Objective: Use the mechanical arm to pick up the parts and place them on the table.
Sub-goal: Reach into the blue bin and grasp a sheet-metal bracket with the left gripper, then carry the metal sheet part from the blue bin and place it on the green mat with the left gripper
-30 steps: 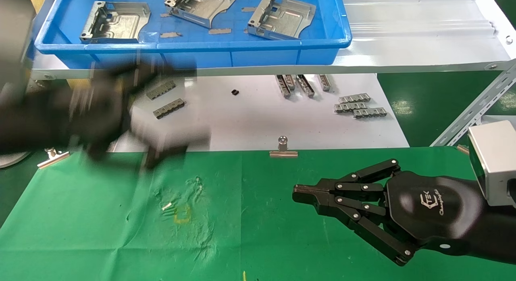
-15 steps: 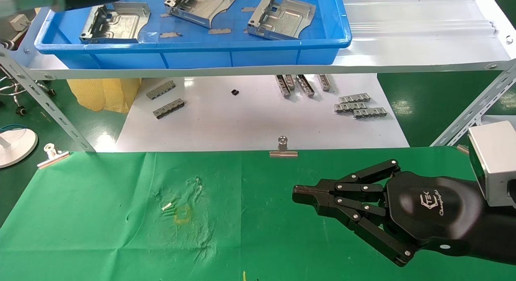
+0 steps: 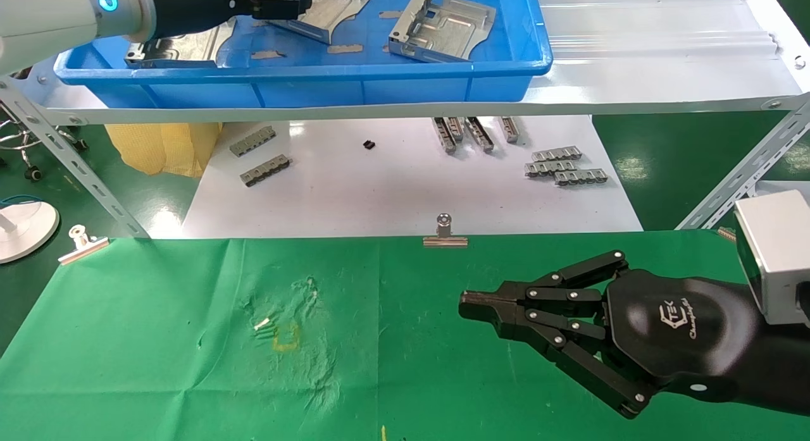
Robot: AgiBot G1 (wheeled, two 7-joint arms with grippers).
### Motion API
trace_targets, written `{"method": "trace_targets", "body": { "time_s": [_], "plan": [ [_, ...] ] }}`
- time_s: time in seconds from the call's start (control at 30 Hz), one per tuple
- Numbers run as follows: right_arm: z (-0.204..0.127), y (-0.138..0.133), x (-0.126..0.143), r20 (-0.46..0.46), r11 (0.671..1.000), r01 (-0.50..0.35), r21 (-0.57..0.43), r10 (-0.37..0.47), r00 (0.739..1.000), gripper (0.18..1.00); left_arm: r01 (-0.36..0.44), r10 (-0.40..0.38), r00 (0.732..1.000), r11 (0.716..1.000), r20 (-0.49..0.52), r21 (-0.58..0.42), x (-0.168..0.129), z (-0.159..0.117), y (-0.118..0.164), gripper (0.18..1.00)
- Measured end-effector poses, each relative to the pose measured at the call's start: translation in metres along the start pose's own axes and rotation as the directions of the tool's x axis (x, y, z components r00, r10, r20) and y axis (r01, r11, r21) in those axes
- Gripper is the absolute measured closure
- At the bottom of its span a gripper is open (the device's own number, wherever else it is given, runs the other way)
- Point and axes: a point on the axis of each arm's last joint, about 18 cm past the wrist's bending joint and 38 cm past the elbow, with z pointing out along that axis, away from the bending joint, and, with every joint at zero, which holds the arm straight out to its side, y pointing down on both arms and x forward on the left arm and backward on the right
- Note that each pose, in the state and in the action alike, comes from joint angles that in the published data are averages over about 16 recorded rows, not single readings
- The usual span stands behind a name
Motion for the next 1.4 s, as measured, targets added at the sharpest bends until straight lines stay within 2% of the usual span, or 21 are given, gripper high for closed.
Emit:
{"method": "trace_targets", "body": {
  "time_s": [0.2,0.4,0.73,0.93,1.13,1.4],
  "plan": [
    [0.000,0.000,0.000,0.000,1.000,0.000,0.000,0.000,1.000,0.985,-0.002,0.002,1.000,1.000,0.007,-0.013,0.003,0.004,0.002,0.230],
    [0.000,0.000,0.000,0.000,1.000,0.000,0.000,0.000,1.000,0.971,-0.005,0.005,1.000,1.000,0.001,-0.018,0.006,0.006,0.004,0.302],
    [0.000,0.000,0.000,0.000,1.000,0.000,0.000,0.000,1.000,0.894,0.006,-0.006,1.000,1.000,-0.008,-0.011,0.010,0.008,0.008,0.507],
    [0.000,0.000,0.000,0.000,1.000,0.000,0.000,0.000,1.000,0.796,0.012,-0.012,1.000,1.000,-0.005,-0.003,0.011,0.010,0.010,0.649],
    [0.000,0.000,0.000,0.000,1.000,0.000,0.000,0.000,1.000,0.663,0.019,-0.019,1.000,1.000,-0.005,0.012,0.010,0.009,0.009,0.781],
    [0.000,0.000,0.000,0.000,1.000,0.000,0.000,0.000,1.000,0.470,0.023,-0.018,0.998,0.997,-0.065,0.076,0.008,-0.004,-0.007,0.880]
  ]
}}
